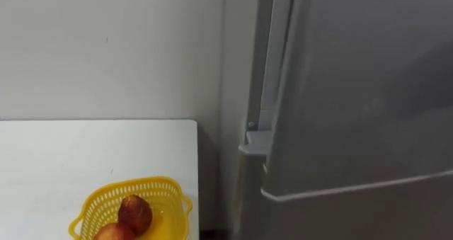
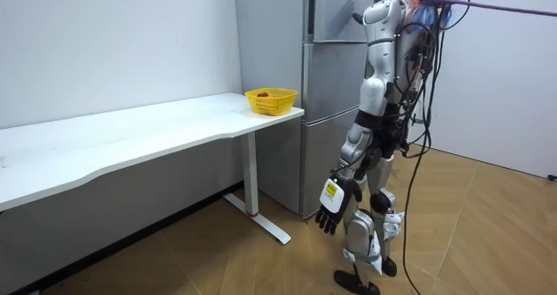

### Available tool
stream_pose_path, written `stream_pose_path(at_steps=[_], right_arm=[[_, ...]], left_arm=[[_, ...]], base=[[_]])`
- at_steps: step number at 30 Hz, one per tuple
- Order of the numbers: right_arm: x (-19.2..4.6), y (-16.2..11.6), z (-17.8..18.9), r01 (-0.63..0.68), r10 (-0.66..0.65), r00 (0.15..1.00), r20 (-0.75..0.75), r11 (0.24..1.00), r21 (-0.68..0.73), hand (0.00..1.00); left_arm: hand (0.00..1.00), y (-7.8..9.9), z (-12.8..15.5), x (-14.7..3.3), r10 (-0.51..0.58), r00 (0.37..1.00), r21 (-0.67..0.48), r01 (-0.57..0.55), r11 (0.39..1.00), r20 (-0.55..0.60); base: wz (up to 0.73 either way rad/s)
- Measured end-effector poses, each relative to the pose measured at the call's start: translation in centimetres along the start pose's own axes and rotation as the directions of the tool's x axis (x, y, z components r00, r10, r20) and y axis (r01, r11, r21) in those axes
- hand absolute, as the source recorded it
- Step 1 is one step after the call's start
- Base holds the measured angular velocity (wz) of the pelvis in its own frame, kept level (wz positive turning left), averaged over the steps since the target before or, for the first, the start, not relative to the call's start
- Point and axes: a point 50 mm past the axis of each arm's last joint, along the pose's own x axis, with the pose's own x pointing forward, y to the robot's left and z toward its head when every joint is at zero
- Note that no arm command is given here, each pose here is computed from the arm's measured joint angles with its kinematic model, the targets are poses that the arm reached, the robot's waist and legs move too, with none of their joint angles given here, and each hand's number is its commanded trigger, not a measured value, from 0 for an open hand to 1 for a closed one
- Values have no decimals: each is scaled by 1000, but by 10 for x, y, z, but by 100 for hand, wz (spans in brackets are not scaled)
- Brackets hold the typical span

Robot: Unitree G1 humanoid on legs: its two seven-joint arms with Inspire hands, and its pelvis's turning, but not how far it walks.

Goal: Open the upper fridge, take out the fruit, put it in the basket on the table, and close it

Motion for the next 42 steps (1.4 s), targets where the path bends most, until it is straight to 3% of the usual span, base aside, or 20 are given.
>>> stream_pose_path(at_steps=[11, 18, 29, 32, 35, 38, 42], right_arm=[[0, 2, 0, -29, 30, 1000, 9, 999, -19, 0], [0, 0, -6, -28, 30, 999, 21, 994, -102, 0], [-4, -10, -21, 74, -76, 997, -6, 985, -156, 0], [-10, -18, -29, 116, -126, 989, -82, 987, -113, 0], [-31, -28, -58, 136, -168, 954, -250, 981, -141, 0], [-72, -36, -95, 81, -182, 863, -471, 971, -226, 0], [-143, -40, -138, -87, -164, 654, -738, 953, -289, 0]], left_arm=[[0, 0, 0, 0, -6, 1000, 0, 6, 1000, -1], [0, 0, 0, 0, -17, 1000, -4, 17, 1000, 1], [0, 3, 3, 0, 12, 1000, -11, -12, 1000, 21], [0, 2, 1, -1, 21, 1000, -11, -21, 1000, 11], [0, 4, -2, -1, 47, 999, -8, -47, 999, -12], [0, 7, 1, -1, 68, 998, -10, -68, 998, -1], [0, 6, 1, -1, 73, 997, -8, -73, 997, -16]], base=[[1], [3], [0], [5], [7], [4], [-5]])
